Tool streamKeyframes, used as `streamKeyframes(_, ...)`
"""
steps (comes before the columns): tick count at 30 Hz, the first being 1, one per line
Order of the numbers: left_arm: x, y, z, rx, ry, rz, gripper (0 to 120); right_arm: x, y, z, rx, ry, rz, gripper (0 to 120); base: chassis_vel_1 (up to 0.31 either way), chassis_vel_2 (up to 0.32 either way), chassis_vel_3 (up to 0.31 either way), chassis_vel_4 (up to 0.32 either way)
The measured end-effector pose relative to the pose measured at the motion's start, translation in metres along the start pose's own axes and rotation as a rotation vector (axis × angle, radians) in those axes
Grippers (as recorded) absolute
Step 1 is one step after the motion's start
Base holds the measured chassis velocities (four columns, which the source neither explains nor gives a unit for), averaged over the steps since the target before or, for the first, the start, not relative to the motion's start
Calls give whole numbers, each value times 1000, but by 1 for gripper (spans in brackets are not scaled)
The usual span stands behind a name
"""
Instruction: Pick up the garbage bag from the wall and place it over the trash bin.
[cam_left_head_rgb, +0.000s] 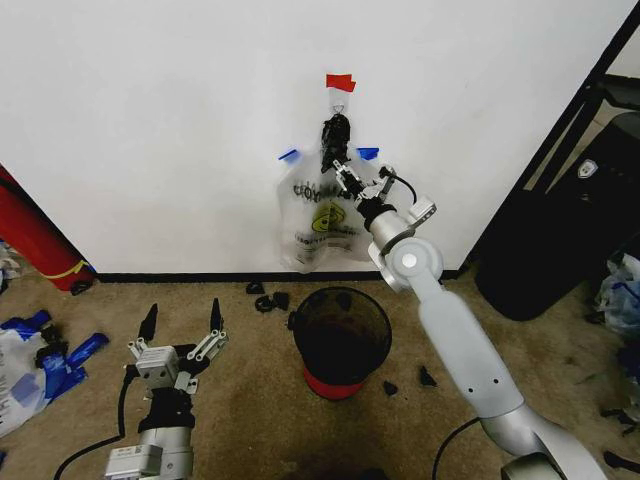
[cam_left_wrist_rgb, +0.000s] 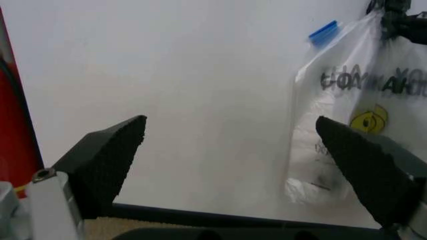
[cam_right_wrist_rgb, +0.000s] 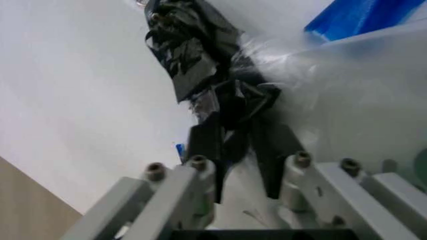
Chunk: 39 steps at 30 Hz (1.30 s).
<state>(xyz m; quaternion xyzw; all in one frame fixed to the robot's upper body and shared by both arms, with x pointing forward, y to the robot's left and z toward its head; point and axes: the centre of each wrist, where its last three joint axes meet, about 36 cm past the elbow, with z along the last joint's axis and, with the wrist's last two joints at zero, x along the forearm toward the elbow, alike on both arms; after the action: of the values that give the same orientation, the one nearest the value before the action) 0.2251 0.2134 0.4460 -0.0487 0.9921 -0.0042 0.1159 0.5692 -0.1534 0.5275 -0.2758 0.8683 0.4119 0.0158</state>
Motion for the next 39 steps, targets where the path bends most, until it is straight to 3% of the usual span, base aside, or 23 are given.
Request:
streamKeyframes(1,0,0,0,0,0,0,100,0,0,0,0,0,0,15,0,0,0,0)
streamKeyframes(4,1,-2,0,5,4,0,100,1,-3,-2,11,-3,8,0,0,0,0,0)
streamKeyframes(18,3,-8,3,17,16,8,100,31,7,-1,74,-13,-5,0,0,0,0,0)
streamKeyframes(39,2,-18,5,44,9,59,100,192,34,23,306,41,41,0,0,0,0,0)
